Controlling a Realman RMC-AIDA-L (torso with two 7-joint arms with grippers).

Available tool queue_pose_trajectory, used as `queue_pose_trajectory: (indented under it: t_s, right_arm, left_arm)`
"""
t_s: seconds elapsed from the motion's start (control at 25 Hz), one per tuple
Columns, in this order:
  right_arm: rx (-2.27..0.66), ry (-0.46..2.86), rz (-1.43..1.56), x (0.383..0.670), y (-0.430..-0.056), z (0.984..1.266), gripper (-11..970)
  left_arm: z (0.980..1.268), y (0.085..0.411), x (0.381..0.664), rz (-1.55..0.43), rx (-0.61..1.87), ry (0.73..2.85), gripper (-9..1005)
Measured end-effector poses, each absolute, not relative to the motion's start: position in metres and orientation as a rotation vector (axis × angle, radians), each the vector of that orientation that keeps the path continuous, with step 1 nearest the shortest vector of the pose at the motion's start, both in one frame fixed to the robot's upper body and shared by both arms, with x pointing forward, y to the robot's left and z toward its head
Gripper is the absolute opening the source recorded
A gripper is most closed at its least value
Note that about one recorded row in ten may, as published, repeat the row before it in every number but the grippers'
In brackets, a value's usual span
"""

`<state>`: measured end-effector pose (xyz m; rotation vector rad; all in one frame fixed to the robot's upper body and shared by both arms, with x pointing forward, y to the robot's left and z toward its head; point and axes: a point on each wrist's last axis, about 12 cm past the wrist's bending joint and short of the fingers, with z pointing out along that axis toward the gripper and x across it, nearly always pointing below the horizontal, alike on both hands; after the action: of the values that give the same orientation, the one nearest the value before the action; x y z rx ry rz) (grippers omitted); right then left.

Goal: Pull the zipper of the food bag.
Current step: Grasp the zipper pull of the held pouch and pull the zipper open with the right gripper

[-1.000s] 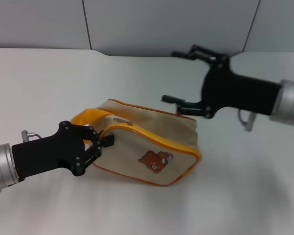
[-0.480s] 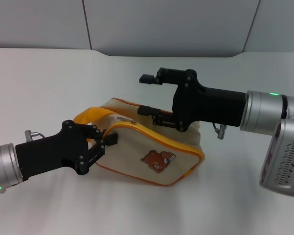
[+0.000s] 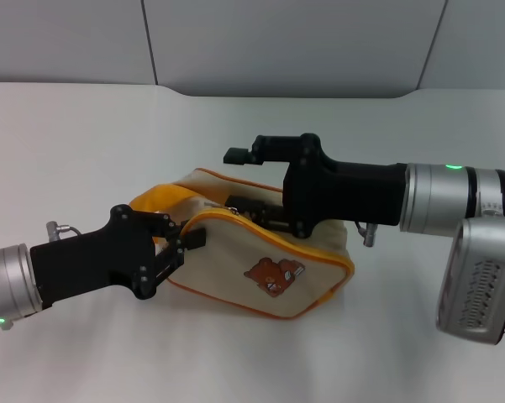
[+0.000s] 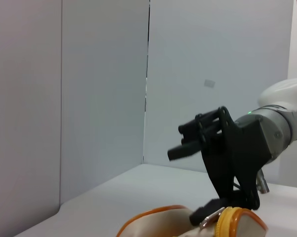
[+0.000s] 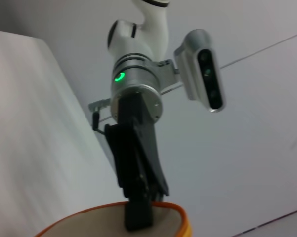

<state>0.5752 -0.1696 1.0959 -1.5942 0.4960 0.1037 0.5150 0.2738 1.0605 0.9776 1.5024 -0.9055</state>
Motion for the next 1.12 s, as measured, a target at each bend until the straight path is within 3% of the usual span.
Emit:
queue_pose_trajectory:
  t_s: [0.76, 1.12]
  right_arm:
    - [-1.584, 0.447, 0.091, 0.5672, -0.1640, 1.0897, 548]
    - [-1.594, 0.445, 0.106, 0.5667, -0.1603, 1.0885, 366]
  left_arm:
    - [1.0668, 0.2772, 0.5214, -0.887, 0.980, 1.491, 68]
    - [1.0655, 0.2751, 0.5199, -0.889, 0.983, 1.485, 69]
